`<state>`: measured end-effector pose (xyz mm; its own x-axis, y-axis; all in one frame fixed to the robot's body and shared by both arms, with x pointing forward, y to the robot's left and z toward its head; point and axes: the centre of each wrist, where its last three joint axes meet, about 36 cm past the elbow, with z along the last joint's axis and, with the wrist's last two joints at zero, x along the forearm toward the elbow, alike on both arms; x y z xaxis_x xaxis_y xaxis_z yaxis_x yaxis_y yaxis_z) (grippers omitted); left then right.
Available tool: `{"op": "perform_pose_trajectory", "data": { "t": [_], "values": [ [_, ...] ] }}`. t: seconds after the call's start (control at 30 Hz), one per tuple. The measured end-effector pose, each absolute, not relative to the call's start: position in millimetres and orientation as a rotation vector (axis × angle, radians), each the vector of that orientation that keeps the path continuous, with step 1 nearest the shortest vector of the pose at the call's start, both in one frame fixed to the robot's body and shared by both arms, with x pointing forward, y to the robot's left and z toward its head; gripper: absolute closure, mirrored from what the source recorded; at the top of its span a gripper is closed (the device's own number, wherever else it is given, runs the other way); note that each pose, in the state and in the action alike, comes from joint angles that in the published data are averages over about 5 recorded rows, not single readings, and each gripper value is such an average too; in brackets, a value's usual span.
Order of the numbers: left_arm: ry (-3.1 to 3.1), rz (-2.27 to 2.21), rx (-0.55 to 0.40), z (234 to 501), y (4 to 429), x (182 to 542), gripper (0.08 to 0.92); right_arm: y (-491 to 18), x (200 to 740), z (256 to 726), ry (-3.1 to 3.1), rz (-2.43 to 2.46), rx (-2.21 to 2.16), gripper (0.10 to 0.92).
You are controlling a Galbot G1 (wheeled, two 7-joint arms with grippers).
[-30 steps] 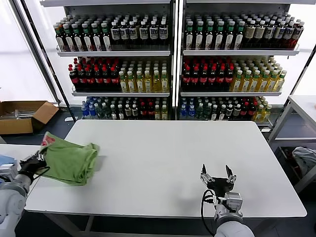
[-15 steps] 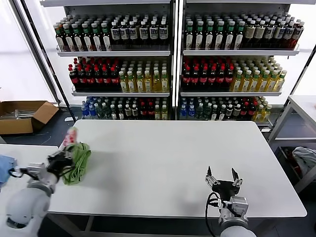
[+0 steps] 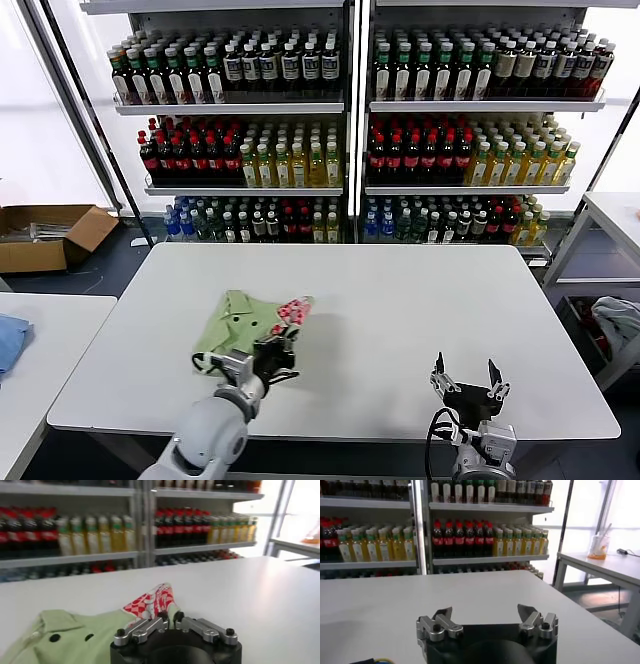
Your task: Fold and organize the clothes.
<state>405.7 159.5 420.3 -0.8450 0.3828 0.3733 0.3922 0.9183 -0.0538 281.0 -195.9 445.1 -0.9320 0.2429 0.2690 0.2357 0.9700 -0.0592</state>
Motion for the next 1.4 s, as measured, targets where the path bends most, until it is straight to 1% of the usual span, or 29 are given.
{"op": "perform_pose_trajectory", "data": {
  "t": [0.17,0.33,0.43,0.7,0.8,0.93,1.07,1.17,1.27,1.4],
  "values": [
    [-2.681,-0.006,-0.641,419,126,413,0.878,-193,280,441,-2.827,0.046,-0.365,0.2],
    [-2.695,0.042,-0.697,425,103,419,0.867,-190,284,435,-2.807,0.057,-0.362,0.2],
    [-2.713,0.092,-0.727,430,92,420,0.81,-189,288,433,-2.797,0.064,-0.357,0.2],
    [-2.737,0.283,-0.831,447,72,410,0.579,-187,305,429,-2.777,0.041,-0.335,0.2],
    [-2.745,0.332,-0.846,450,71,406,0.492,-187,311,432,-2.774,0.003,-0.319,0.2],
    [-2.762,0.344,-0.804,450,75,406,0.38,-186,320,435,-2.758,-0.084,-0.278,0.2],
    [-2.786,0.284,-0.701,448,88,410,0.26,-185,331,438,-2.726,-0.183,-0.216,0.2],
    [-2.802,0.228,-0.618,447,100,411,0.198,-183,341,439,-2.699,-0.252,-0.169,0.2],
    [-2.816,0.181,-0.543,446,114,412,0.18,-179,351,439,-2.671,-0.311,-0.127,0.2],
    [-2.821,0.131,-0.457,442,128,411,0.177,-171,365,436,-2.628,-0.38,-0.081,0.2]
  ]
}}
